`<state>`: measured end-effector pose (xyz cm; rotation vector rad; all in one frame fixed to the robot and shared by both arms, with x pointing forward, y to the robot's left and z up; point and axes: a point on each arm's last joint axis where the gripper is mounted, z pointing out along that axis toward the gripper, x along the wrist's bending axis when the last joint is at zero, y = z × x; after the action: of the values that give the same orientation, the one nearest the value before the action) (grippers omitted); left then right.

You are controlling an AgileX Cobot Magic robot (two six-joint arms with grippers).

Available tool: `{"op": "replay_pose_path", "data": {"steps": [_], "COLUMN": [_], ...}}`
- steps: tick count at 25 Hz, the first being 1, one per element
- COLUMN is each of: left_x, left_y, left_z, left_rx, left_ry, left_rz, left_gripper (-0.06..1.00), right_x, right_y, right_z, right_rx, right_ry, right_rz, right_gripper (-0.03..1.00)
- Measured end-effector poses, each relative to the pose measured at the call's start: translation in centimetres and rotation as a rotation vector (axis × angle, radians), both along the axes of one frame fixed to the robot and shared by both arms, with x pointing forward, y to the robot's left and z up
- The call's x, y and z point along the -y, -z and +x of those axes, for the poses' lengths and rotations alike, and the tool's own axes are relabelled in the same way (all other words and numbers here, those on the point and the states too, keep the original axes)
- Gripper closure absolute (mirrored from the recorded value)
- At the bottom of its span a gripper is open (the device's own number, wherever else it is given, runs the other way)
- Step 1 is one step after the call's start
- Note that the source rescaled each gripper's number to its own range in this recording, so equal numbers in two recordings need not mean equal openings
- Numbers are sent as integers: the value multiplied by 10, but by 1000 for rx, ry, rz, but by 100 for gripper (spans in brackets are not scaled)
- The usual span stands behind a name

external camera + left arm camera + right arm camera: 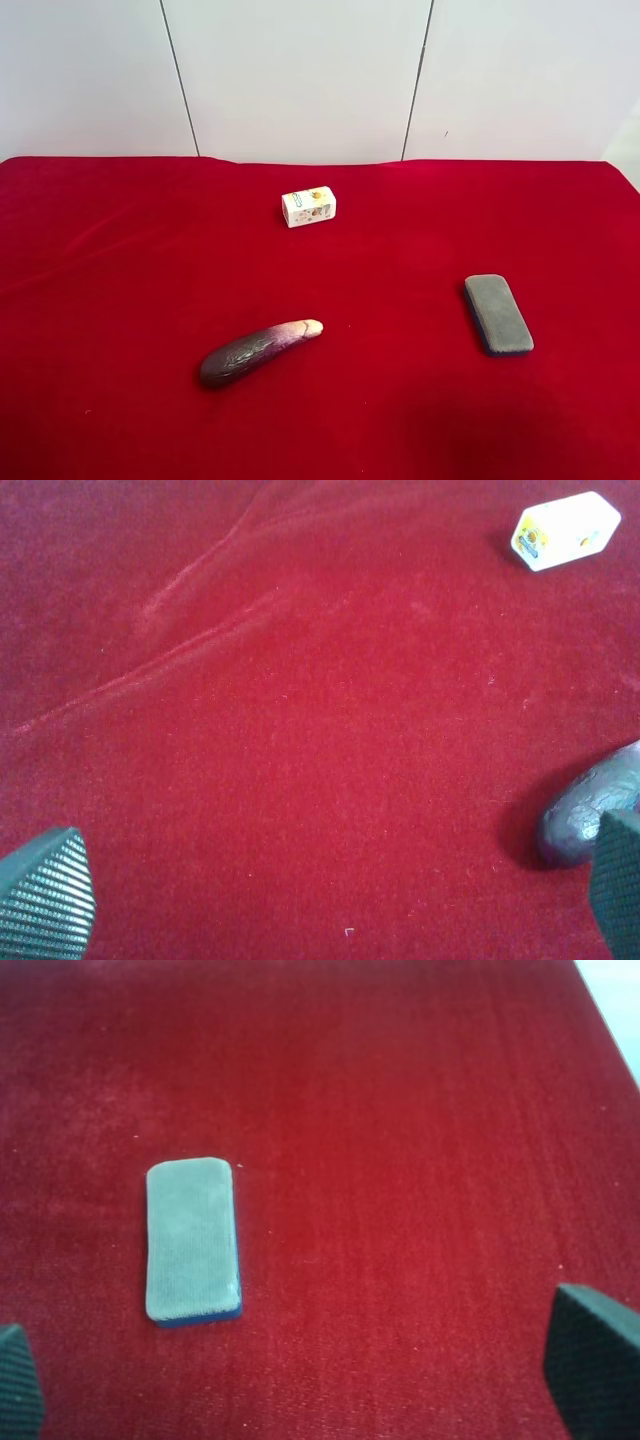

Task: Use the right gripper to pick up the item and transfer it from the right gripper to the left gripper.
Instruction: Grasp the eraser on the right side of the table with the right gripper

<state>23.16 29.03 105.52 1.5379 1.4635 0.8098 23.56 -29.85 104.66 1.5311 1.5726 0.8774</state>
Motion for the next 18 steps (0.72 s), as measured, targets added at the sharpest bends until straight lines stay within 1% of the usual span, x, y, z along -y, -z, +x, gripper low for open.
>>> {"op": "replay_pose_path", "data": {"steps": [18], "left_x": [0], "left_y": [0], "left_z": [0], "left_rx": [0], "left_ry": [0], "left_rz": [0], "left_gripper": [-6], "right_x": [0], "right_y": [0], "right_z": [0], "right_rx": [0], "right_ry": [-18], "right_rz": [0], "right_gripper": [-3]}}
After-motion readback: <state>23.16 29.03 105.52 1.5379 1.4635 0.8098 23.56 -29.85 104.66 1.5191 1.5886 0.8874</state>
